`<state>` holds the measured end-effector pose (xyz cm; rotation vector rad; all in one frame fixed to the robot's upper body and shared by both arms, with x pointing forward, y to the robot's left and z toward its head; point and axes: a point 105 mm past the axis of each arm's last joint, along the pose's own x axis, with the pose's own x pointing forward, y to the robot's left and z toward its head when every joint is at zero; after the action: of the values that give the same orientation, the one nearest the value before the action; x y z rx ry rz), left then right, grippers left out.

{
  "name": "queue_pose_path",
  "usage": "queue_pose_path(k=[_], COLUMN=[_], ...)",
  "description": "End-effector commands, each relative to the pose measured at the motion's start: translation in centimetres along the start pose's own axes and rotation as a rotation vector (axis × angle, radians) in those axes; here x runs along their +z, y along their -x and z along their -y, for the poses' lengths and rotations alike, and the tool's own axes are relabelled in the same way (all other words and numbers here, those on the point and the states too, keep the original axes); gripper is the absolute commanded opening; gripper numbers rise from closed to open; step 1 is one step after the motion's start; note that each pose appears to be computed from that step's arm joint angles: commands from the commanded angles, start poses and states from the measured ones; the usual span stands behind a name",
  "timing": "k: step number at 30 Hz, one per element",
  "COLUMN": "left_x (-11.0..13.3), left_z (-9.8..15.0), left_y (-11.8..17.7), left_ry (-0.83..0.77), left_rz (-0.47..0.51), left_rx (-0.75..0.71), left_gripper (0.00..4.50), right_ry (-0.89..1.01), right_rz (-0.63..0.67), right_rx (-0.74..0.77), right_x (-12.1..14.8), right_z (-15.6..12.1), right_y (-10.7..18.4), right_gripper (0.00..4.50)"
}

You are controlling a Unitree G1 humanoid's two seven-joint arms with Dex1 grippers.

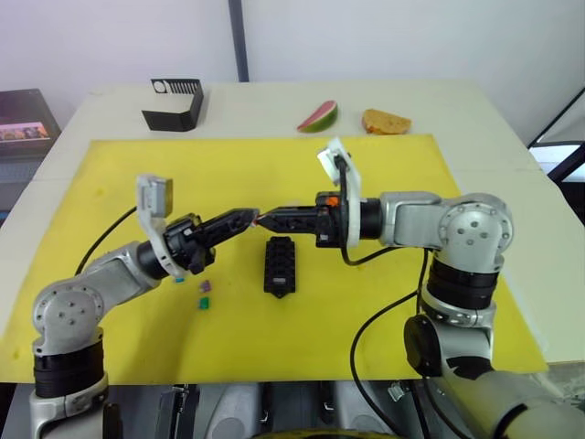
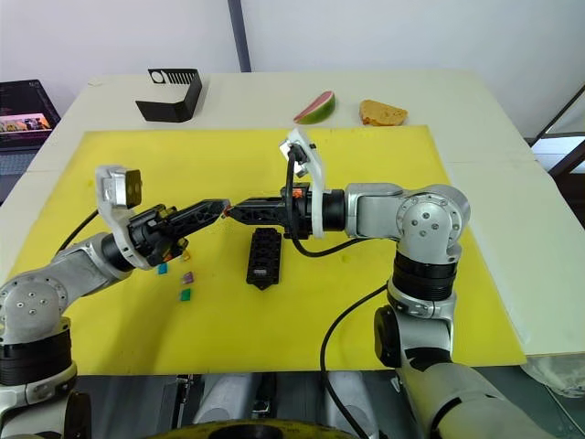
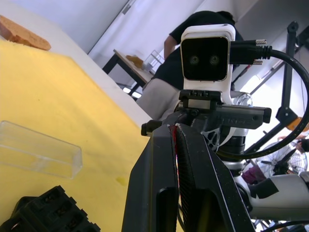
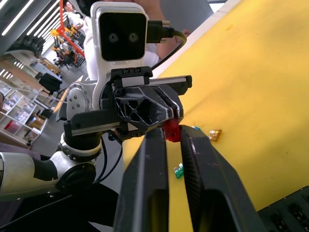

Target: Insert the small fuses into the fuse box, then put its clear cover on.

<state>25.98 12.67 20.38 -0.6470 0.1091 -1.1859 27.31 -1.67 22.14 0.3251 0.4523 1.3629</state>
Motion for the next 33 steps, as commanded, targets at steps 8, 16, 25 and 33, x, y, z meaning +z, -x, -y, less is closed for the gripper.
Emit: queue_pose_path(k=[8, 16, 25, 33], left_x=[0.4, 0.2, -1.5, -4.4], left_z=[0.6, 0.5, 1.1, -2.1], left_y=[0.1, 0.2, 3.5, 6.2], left_ry=[-0.033, -0.052, -0.253, -0.62], left_rz=[0.014, -0.014, -0.376, -0.773], left_rx=[-0.001, 0.009, 0.073, 0.064], left_gripper=[0.0, 0.0, 3.27, 4.4], right_ry=[0.039, 0.071, 0.372, 0.544], right_rz=[0.005, -0.033, -0.327, -0.558], right_rx=[0.063, 0.056, -0.135, -0.116], right_x=[0.5, 0.5, -0.7, -1.1], right_z=[-1.4, -1.8, -0.5, 0.2], right_y=[-0.2, -0.3, 0.7, 0.2], right_gripper=[0.0, 0.0, 0.0, 0.0])
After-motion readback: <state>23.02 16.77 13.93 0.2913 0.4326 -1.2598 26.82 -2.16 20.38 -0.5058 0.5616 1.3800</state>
